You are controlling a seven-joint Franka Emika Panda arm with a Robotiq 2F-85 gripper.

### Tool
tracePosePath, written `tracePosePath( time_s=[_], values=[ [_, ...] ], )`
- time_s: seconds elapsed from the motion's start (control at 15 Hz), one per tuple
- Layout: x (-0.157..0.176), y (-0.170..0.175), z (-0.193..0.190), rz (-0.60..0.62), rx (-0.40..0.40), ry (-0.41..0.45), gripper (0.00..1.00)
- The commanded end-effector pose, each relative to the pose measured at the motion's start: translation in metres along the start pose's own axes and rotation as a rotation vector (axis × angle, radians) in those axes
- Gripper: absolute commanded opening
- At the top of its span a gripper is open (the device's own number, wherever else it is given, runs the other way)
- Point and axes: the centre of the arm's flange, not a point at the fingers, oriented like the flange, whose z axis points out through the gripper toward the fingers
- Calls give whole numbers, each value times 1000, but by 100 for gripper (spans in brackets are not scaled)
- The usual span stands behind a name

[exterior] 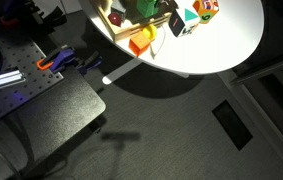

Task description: Pick up the green block and put it on the orange block and the tray

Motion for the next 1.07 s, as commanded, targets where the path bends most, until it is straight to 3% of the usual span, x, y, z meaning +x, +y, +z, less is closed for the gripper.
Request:
tracePosePath(
  time_s=[0.0, 0.53, 1.0],
  values=[
    [-1, 21, -8, 36, 12, -17, 32],
    [-11, 57, 14, 94, 18, -55, 32],
    [-31, 61, 32, 94, 16, -90, 32]
  ],
)
